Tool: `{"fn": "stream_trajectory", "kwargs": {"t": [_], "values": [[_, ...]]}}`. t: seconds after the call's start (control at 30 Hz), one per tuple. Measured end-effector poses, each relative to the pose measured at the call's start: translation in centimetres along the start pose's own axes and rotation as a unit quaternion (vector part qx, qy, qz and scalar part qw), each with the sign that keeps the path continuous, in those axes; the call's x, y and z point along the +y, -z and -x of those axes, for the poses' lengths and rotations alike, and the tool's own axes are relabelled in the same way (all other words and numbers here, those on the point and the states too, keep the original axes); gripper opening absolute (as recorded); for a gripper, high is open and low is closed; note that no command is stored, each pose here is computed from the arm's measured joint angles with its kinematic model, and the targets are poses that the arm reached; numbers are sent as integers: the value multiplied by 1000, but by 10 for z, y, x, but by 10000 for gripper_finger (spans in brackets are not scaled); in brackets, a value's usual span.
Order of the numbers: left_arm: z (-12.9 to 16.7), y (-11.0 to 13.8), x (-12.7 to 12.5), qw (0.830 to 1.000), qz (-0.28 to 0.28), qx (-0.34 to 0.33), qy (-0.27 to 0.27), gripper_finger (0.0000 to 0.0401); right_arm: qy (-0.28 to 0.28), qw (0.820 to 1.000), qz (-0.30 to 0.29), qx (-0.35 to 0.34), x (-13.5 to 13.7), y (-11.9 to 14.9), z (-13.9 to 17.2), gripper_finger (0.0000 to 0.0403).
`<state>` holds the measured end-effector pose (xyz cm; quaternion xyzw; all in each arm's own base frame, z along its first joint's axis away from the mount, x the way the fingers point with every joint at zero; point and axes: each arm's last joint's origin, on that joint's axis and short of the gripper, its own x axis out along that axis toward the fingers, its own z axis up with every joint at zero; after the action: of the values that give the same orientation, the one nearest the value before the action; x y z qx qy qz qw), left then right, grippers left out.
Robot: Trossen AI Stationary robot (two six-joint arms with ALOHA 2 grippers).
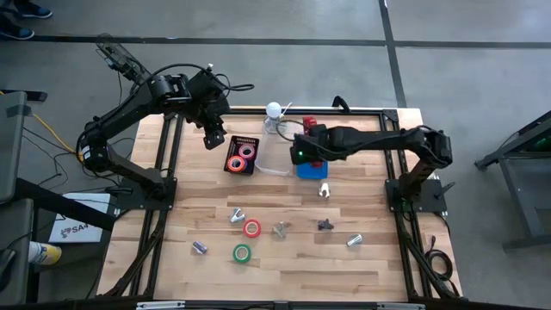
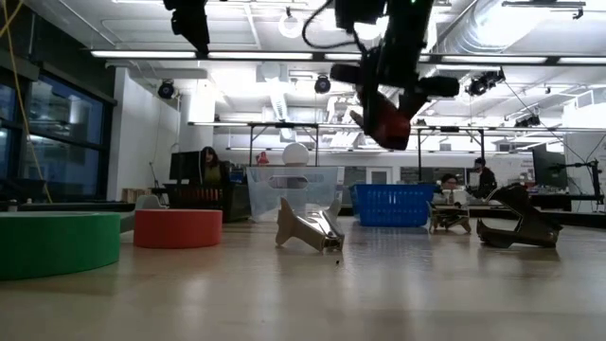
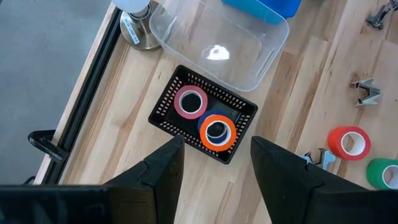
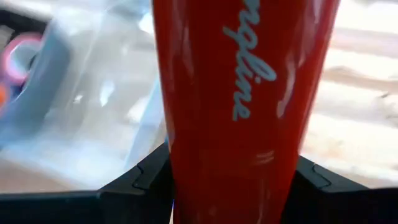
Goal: Pick and place Stapler, Stapler remover, tape
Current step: Put the red stapler into the blue basket
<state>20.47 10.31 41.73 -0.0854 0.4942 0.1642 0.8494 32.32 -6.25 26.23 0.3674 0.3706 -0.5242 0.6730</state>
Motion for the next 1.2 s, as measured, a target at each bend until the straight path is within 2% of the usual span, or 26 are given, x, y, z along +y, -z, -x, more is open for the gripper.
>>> {"fn": "stream_trajectory", "kwargs": {"t": [0.2,0.53,0.67,0.77,0.9,1.2], "values": [[0,0,0,1000,0,1,0,181,23,999,-31,26,1,-8,-25,192],[0,0,0,1000,0,1,0,181,41,997,-48,43,11,0,-52,192],[0,0,0,1000,0,1,0,181,55,996,-48,47,7,3,-59,192],[0,0,0,1000,1,1,0,181,64,993,-74,66,-1,13,-71,192],[0,0,0,1000,1,1,0,181,34,991,-103,74,-1,24,-85,192],[0,0,0,1000,0,-2,0,181,19,993,-94,71,-2,29,-90,192]]}}
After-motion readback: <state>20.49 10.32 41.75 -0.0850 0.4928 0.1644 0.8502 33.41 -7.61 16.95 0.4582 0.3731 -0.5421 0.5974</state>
